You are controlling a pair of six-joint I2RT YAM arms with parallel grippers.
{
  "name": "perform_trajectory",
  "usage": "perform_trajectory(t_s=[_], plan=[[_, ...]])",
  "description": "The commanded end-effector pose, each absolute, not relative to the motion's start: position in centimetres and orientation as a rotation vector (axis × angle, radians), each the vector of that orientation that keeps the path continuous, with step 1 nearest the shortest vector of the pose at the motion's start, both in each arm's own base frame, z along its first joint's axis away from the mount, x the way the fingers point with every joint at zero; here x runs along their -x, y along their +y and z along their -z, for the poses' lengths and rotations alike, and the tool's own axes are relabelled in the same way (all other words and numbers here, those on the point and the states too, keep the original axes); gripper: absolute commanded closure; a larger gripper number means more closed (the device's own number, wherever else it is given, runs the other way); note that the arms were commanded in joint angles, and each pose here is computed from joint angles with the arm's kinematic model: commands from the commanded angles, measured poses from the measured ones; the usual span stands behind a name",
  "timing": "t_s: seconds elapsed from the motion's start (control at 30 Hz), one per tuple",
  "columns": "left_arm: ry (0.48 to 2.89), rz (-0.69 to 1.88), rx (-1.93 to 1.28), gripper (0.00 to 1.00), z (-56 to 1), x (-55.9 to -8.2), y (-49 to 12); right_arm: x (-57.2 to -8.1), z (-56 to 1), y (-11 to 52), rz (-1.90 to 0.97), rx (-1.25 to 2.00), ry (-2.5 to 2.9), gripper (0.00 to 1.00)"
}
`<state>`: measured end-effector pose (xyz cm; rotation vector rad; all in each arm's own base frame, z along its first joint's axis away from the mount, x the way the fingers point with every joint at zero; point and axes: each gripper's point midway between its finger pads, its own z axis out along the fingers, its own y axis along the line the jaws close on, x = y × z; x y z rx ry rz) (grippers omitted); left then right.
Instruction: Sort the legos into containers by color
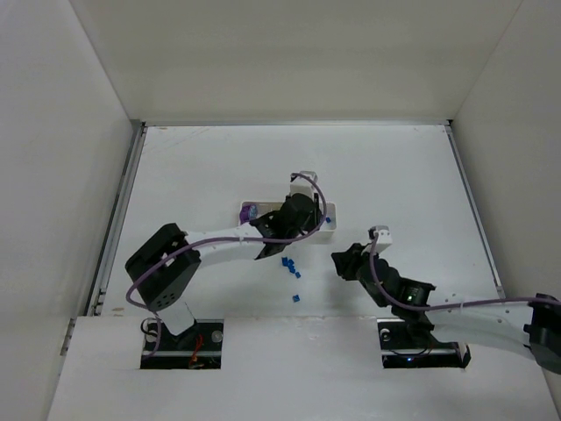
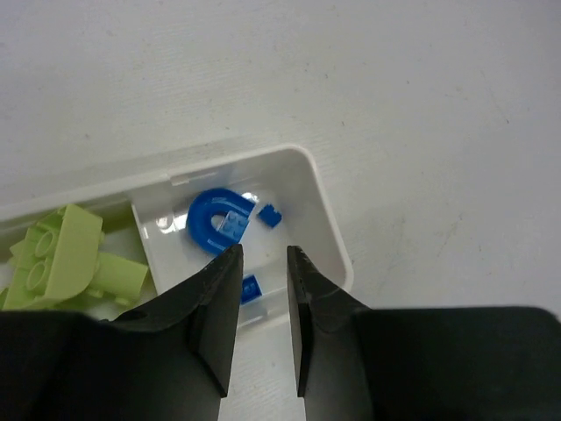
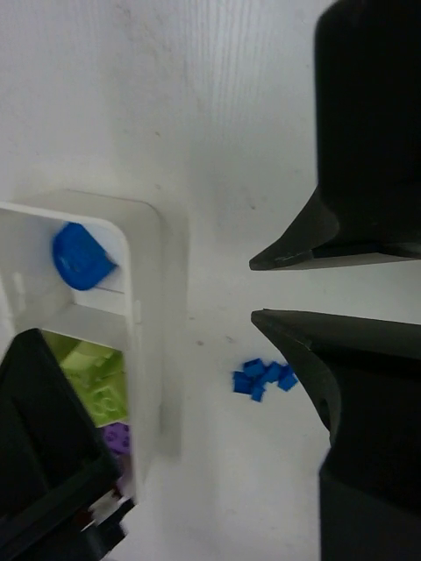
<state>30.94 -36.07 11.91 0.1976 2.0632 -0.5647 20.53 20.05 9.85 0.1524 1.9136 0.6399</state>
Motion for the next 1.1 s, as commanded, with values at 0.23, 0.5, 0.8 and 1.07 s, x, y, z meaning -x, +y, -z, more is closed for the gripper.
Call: perform_trajectory(t_s=[0.23, 0.5, 0.8, 1.07], plan=[[1.961, 0.692, -0.047, 0.76, -14.3, -24.2, -28.3, -12.9, -7.9, 30.4, -0.655, 0.328, 2.044, 0.51], [1.966, 0.693, 0.010, 0.76, -12.1, -20.7, -23.5, -11.3, -4.5, 32.7, -0.548, 0.425, 2.092, 0.47], [1.976, 0.702, 0.064, 0.75, -10.2, -19.4, -21.4, -10.4, -1.3, 33.0, -0.394, 0.448, 2.144, 0.59], [1.992, 0.685, 0.069, 0.73, -9.1, -19.1, -21.1, -10.2, -1.1, 32.7, -0.306, 0.457, 2.152, 0.59]])
